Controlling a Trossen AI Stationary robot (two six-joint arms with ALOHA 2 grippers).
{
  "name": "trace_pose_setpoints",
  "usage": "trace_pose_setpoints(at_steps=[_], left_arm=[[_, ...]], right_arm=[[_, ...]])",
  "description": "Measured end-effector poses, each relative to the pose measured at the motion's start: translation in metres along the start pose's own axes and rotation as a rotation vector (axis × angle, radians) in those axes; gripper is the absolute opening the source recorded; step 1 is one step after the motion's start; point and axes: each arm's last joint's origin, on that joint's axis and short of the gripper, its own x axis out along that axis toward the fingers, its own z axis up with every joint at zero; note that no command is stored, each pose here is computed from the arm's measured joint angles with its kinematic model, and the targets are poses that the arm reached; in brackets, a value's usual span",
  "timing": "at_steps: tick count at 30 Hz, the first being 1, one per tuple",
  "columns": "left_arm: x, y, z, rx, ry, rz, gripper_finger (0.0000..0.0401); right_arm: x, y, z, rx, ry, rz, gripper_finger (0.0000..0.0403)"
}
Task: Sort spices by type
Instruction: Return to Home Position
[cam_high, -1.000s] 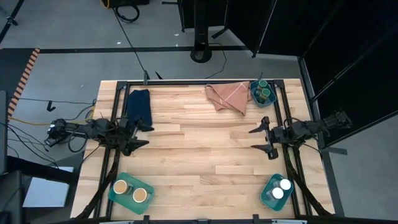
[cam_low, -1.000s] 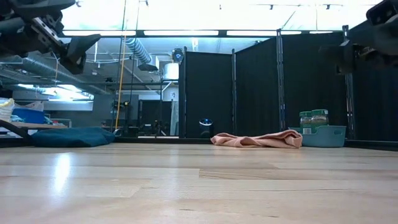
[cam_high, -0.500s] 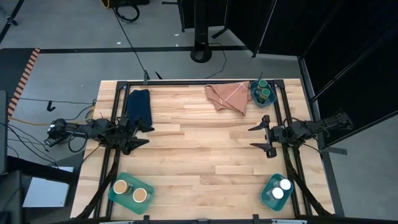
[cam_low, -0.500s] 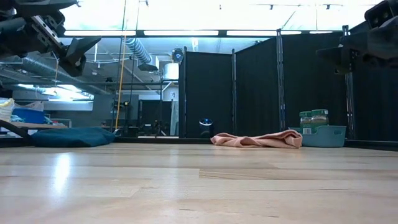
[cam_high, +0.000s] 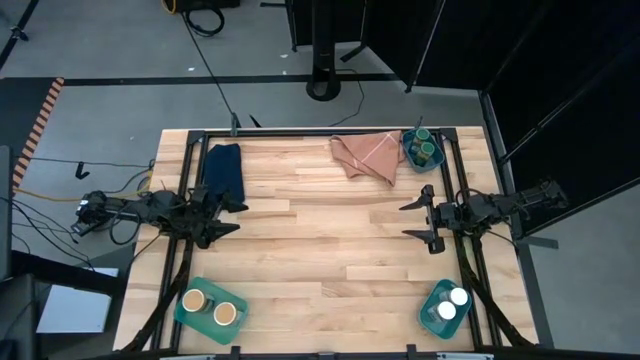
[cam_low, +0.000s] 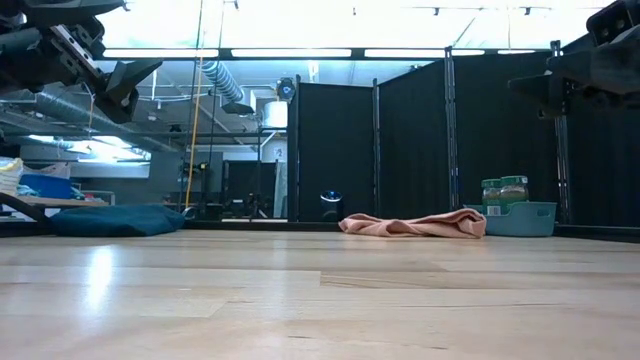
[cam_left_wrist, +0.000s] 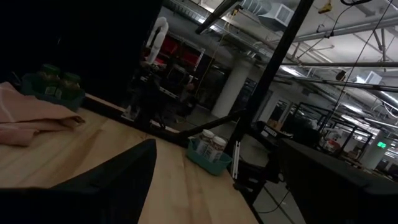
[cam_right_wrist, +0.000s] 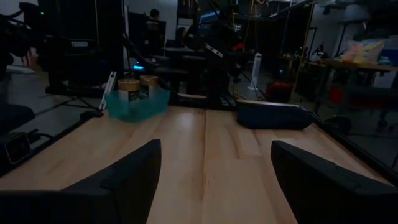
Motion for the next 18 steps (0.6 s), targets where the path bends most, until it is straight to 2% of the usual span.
trace_pose_setpoints(at_steps=[18], left_arm=[[0.0000, 0.0000, 0.0000, 0.000, 0.000, 0.001, 0.0339]], right_arm=[[0.0000, 0.0000, 0.0000, 0.000, 0.000, 0.000, 0.0311]])
